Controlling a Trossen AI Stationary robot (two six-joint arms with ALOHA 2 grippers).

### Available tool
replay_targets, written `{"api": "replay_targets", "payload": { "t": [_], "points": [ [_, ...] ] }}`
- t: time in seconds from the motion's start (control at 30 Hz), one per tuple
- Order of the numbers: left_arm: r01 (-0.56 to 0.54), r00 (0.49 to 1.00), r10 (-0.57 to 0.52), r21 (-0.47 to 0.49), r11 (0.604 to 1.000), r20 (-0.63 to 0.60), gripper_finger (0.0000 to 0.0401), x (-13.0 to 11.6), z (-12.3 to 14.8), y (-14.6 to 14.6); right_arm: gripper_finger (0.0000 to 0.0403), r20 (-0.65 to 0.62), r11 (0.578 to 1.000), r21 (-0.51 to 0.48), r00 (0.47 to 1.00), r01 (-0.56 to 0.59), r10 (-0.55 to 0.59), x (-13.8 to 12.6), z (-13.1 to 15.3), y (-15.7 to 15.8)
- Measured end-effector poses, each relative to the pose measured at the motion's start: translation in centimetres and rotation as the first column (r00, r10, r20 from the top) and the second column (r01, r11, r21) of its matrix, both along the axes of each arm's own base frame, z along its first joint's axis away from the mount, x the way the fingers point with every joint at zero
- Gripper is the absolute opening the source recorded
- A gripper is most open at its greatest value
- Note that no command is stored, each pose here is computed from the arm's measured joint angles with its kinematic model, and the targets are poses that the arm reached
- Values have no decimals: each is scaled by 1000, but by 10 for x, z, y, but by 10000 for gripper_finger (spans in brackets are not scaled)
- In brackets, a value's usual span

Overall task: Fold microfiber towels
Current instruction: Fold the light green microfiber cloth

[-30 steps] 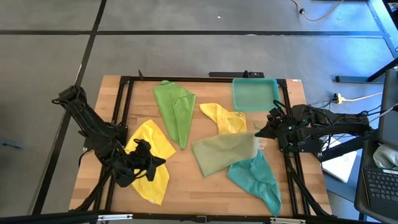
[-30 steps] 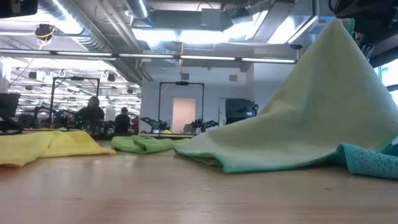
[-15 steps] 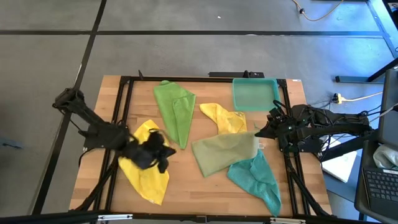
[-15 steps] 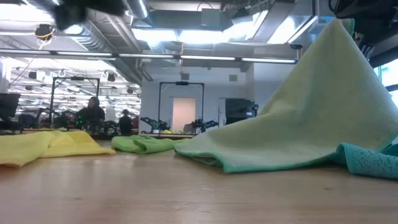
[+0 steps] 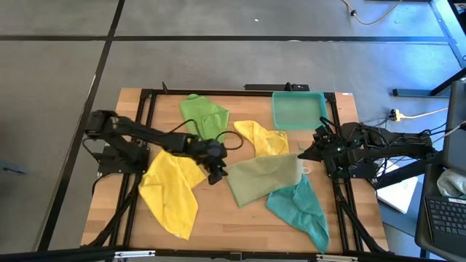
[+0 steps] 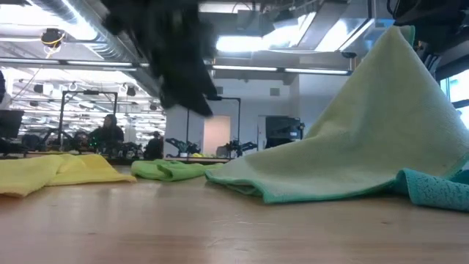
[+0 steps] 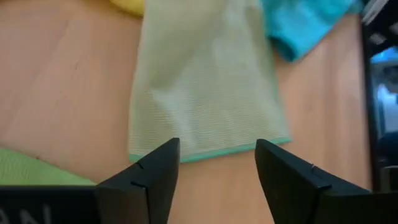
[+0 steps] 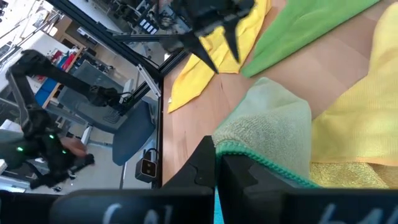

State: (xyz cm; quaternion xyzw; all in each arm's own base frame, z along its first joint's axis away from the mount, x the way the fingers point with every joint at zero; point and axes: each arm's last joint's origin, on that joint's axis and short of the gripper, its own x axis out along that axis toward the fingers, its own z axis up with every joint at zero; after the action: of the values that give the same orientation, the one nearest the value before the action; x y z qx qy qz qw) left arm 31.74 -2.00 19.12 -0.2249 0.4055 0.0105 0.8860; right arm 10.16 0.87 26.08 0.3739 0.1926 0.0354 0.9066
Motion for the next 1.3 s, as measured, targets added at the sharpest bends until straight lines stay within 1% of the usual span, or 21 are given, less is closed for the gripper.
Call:
{"api": "replay_targets", "payload": {
  "t": [0.1,0.3,0.4,0.5,0.57,0.6,0.73,0.8,0.97,1.03,1.13,1.2,1.3],
  "points": [
    [19,999,-18,22,1000,-34,206,9,-17,11,3,-3,1000,14,1000,5,-5,0,0,0],
    [98,995,-96,120,988,-28,205,29,-25,24,3,-11,999,48,1000,17,-17,0,0,0],
    [153,988,-148,111,982,-55,209,38,-36,27,3,-12,999,50,1000,18,-18,0,0,0],
    [162,985,-154,107,981,-79,210,45,-45,27,3,-16,998,66,1000,25,-24,0,0,0],
    [150,985,-138,124,981,-102,209,44,-48,28,3,-17,997,72,1000,27,-25,0,0,0],
    [145,987,-133,130,981,-94,209,46,-49,28,3,-16,997,72,1000,27,-25,0,0,0],
    [138,987,-125,129,982,-103,211,45,-50,32,3,-16,997,71,1000,27,-25,0,0,0],
    [145,985,-128,142,979,-119,211,44,-51,34,3,-16,997,68,999,33,-32,0,0,0],
    [163,983,-147,165,973,-109,209,46,-53,35,3,-16,997,64,999,37,-36,0,0,0],
    [170,982,-154,156,973,-109,210,46,-55,35,3,-16,997,64,999,37,-36,0,0,0],
    [197,979,-189,130,972,-73,208,51,-59,31,3,-16,997,64,999,37,-36,0,0,0],
    [216,975,-208,112,970,-84,205,50,-61,27,3,-15,997,65,999,36,-36,0,0,0],
    [222,972,-212,113,968,-100,201,50,-65,23,3,-15,997,65,999,35,-35,0,0,0]
  ]
}}
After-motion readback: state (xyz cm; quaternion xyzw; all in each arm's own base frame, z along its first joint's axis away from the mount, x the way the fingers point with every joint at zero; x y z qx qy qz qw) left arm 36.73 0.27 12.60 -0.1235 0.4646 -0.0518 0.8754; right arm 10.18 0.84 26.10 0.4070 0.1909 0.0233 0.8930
